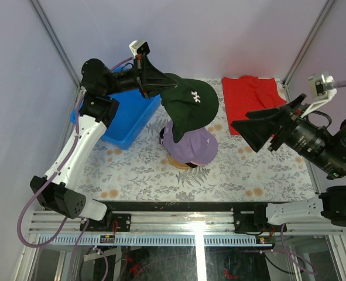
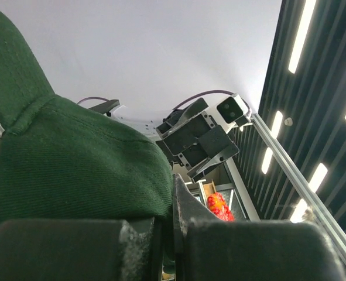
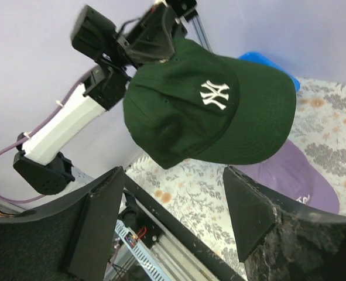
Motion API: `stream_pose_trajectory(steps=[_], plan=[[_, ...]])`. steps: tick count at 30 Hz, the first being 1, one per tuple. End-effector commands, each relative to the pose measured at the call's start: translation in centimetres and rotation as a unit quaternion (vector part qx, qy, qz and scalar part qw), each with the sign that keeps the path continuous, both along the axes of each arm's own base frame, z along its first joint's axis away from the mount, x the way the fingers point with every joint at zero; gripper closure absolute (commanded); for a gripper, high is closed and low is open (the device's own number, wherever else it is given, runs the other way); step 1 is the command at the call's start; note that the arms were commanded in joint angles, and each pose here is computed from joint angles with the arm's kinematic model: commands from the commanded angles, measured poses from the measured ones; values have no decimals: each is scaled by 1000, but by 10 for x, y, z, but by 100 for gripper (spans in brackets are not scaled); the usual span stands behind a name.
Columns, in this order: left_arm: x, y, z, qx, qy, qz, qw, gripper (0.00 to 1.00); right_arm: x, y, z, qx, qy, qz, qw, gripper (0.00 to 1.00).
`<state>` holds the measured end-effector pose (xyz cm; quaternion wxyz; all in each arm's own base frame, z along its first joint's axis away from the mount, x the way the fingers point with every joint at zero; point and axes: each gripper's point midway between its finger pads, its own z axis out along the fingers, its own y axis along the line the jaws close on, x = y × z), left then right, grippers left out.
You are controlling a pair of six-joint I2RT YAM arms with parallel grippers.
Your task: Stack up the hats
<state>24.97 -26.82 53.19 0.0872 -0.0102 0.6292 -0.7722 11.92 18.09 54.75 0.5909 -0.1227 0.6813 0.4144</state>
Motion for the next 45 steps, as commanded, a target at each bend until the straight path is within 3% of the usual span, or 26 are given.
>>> stream_pose_trajectory(steps=[1,7,11,13,16,18,21,27,33,45], plan=[[-40,11,42,-13,-63,-17,998,100,5,10,-16,-60,48,-22,997,26],[-45,12,54,-10,-81,-10,997,100,42,55,-15,-158,5,-81,984,27],[-47,14,48,-9,-76,-4,997,100,115,44,-28,-184,24,-153,971,27],[-49,16,46,-9,-75,-2,997,100,145,34,-40,-179,52,-152,971,26],[-50,17,46,-15,-76,-4,997,100,167,12,-43,-118,77,-118,983,25],[-48,18,45,-15,-75,-5,997,100,169,-5,-41,-63,84,-90,990,25],[-46,17,43,-14,-73,-6,997,100,151,0,-44,26,101,35,994,26],[-39,17,35,-10,-66,-9,998,100,128,-23,-43,197,124,174,957,28],[-33,16,32,-10,-63,-9,998,100,122,-23,-58,222,153,199,942,29],[-28,14,38,-18,-67,-12,997,100,116,17,-92,184,204,213,938,29]])
